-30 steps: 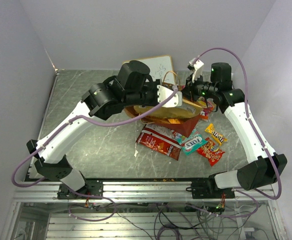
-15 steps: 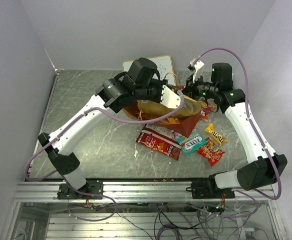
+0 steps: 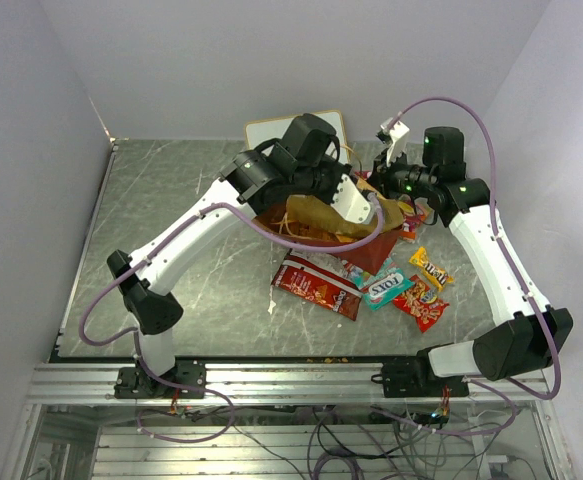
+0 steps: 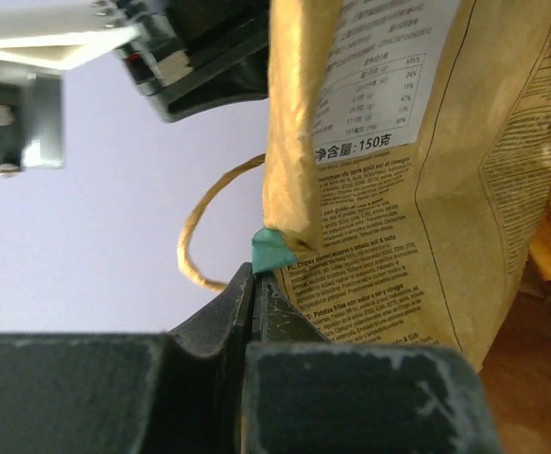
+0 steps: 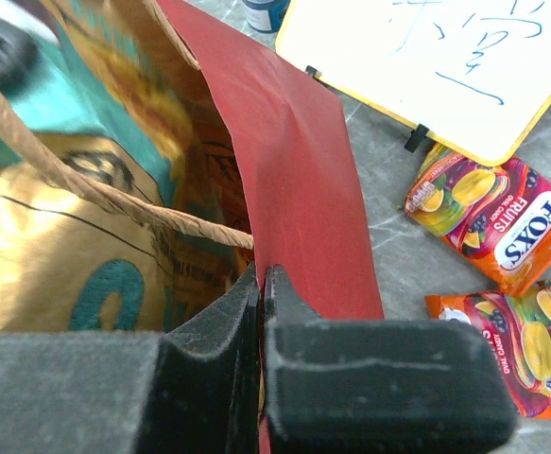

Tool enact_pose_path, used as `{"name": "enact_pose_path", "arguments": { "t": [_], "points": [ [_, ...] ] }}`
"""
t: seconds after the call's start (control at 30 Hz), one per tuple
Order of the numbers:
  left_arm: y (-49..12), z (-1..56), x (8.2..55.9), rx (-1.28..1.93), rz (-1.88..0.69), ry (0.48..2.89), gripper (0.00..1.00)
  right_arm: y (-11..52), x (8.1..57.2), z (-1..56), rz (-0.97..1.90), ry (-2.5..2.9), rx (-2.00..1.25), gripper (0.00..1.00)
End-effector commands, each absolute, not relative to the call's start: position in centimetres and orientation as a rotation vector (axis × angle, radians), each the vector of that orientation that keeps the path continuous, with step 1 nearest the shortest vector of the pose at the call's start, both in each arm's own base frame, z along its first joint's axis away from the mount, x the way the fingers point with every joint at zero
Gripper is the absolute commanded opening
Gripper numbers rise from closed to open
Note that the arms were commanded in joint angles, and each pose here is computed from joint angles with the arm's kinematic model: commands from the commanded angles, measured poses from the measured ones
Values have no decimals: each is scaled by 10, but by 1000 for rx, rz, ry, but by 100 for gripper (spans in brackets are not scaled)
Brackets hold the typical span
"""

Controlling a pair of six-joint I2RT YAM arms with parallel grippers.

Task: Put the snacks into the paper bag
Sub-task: Place the snack in the paper bag.

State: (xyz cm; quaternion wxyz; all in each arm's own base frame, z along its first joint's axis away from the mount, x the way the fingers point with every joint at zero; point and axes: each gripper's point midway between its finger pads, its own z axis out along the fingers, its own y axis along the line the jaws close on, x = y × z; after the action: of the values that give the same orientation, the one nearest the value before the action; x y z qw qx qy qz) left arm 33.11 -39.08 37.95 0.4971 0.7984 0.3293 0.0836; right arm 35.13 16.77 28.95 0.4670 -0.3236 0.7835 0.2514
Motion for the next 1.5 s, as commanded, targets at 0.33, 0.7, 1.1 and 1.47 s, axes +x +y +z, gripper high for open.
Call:
{"name": "enact_pose_path", "arguments": {
  "t": [0.33, 0.7, 1.1, 1.47],
  "points": [
    [-364, 358, 350, 1995, 312, 769, 7, 168, 352, 301, 669, 1886, -774, 0],
    [-355, 313, 334, 2030, 166, 878, 7, 163, 354, 302, 652, 1885, -761, 0],
    [-360, 296, 273, 2176, -209, 693, 7, 162, 354, 309, 664, 1878, -756, 0],
    [-347, 308, 278, 2125, -160, 823, 31, 159, 349, 312, 654, 1865, -753, 0]
  ]
}}
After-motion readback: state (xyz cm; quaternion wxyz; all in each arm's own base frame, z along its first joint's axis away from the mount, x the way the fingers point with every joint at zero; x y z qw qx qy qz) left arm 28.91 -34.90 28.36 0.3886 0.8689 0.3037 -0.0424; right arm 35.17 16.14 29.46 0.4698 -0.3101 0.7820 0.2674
